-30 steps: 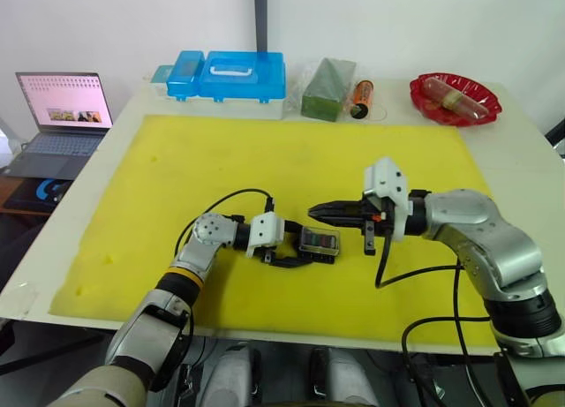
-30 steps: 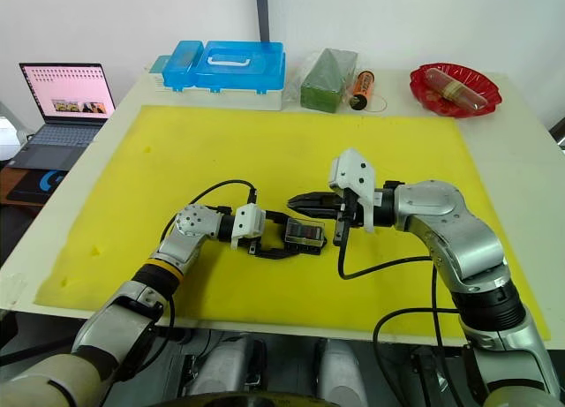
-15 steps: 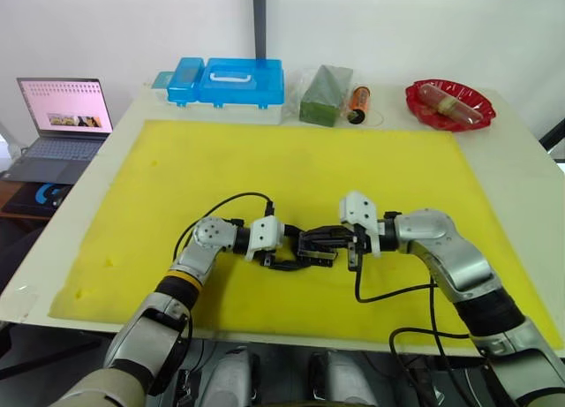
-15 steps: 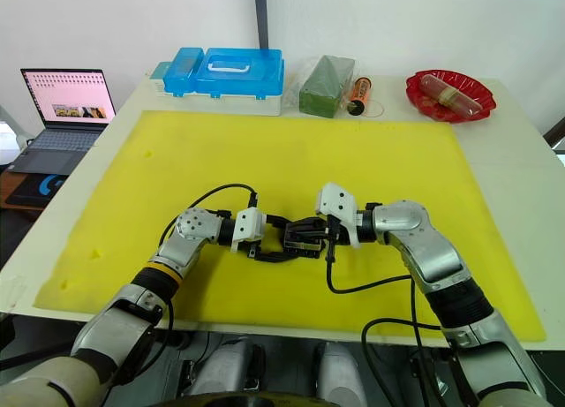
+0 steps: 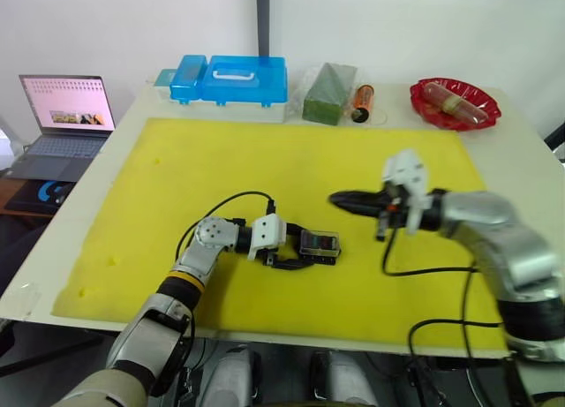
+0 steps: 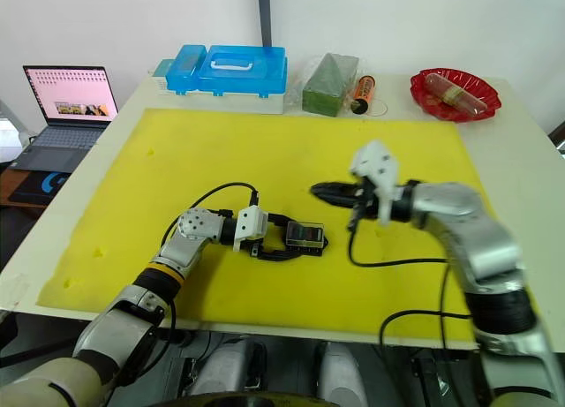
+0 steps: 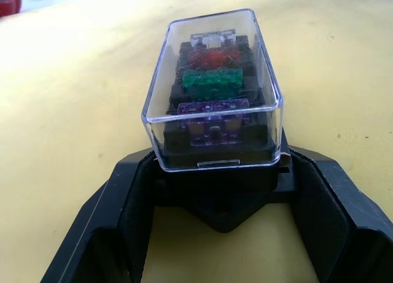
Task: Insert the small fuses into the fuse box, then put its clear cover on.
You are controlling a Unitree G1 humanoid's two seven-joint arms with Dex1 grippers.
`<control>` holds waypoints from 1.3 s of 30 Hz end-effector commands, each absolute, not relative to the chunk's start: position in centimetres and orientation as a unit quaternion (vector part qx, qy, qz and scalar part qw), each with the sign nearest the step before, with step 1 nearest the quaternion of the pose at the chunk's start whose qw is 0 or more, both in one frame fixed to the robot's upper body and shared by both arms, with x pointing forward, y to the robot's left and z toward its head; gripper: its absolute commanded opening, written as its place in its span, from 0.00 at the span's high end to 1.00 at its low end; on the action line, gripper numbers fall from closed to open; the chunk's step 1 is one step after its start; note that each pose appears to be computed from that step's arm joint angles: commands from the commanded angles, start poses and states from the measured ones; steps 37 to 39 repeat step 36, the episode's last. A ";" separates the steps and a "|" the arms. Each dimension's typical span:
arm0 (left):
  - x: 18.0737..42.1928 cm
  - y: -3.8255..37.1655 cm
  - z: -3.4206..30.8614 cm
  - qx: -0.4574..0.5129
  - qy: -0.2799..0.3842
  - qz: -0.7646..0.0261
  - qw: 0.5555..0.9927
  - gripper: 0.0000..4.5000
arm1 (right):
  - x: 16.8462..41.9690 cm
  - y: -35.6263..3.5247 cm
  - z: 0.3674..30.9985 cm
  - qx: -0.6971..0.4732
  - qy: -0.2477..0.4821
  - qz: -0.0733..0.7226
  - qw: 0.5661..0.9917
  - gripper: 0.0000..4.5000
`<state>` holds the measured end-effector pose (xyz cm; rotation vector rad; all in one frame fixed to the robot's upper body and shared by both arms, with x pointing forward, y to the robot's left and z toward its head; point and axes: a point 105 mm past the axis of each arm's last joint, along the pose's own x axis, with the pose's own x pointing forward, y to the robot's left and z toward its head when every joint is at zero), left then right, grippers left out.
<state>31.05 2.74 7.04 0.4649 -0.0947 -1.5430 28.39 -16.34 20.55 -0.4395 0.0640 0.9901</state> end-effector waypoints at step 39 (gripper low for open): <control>35.3 22.3 14.2 0.225 -0.025 -0.333 0.915 0.00 | 28.9 -26.1 16.9 -0.231 0.043 0.272 0.933 0.00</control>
